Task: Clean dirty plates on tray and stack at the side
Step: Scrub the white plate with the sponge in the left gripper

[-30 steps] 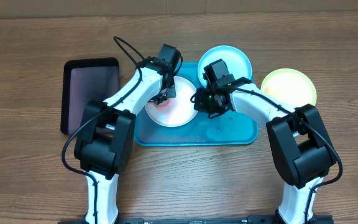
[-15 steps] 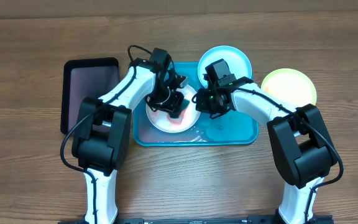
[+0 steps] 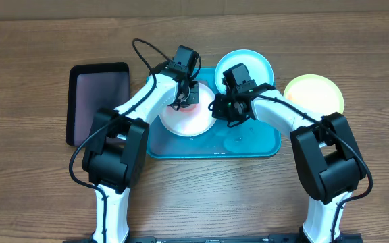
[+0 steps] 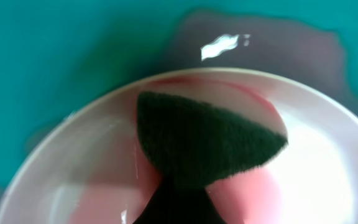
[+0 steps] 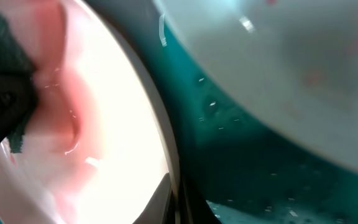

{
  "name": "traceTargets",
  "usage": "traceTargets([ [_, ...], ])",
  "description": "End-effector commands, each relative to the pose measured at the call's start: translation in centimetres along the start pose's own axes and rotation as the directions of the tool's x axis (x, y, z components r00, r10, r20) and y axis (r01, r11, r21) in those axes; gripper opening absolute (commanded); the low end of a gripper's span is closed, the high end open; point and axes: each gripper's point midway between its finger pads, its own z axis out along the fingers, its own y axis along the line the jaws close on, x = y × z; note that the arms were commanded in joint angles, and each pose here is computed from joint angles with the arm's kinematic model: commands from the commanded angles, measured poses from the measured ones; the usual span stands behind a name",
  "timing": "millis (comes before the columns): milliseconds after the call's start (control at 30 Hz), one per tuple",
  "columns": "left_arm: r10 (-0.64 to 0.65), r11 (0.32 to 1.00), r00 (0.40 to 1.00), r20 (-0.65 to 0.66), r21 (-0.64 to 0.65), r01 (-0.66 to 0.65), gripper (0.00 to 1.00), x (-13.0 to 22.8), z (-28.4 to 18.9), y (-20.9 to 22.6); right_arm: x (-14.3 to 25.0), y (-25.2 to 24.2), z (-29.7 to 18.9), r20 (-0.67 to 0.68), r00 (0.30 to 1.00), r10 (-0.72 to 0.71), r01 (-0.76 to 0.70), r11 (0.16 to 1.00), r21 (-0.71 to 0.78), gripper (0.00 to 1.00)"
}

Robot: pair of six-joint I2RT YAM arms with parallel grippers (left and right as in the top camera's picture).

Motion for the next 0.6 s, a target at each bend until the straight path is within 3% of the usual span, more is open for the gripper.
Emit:
traceTargets([
  [0,-0.109,0.954,0.992,-0.059,-0.287,0.088,0.04,2.8,2.0,6.7,0.6,0.3,0.2,-0.030,0.999,-0.021,0.021,1.000,-0.013,0.04],
  [133,0.141,0.984,0.942,-0.306,-0.066,-0.168,0.04,7.1,1.6,4.2,0.6,0.4,0.2,-0.029,0.999,-0.022,0.021,1.000,-0.014,0.04],
  [233,0.332,0.942,0.858,-0.391,0.185,-0.280,0.04,10.0,0.6,1.6,0.6,0.4,0.2,-0.029,0.999,-0.022,0.021,1.000,-0.014,0.04],
  [367,0.524,0.801,0.790,-0.320,0.501,-0.328,0.04,11.6,-1.1,-2.5,0.6,0.4,0.2,-0.030,0.999,-0.022,0.021,1.000,-0.014,0.04],
  [467,0.520,0.771,0.821,-0.237,0.545,-0.331,0.04,10.2,-0.9,-4.1,0.6,0.3,0.2,-0.030,0.999,-0.021,0.021,1.000,-0.014,0.04],
  [567,0.457,0.800,0.875,-0.161,0.505,-0.325,0.04,7.5,0.1,-4.8,0.6,0.3,0.2,-0.031,0.999,-0.021,0.020,1.000,-0.013,0.04],
])
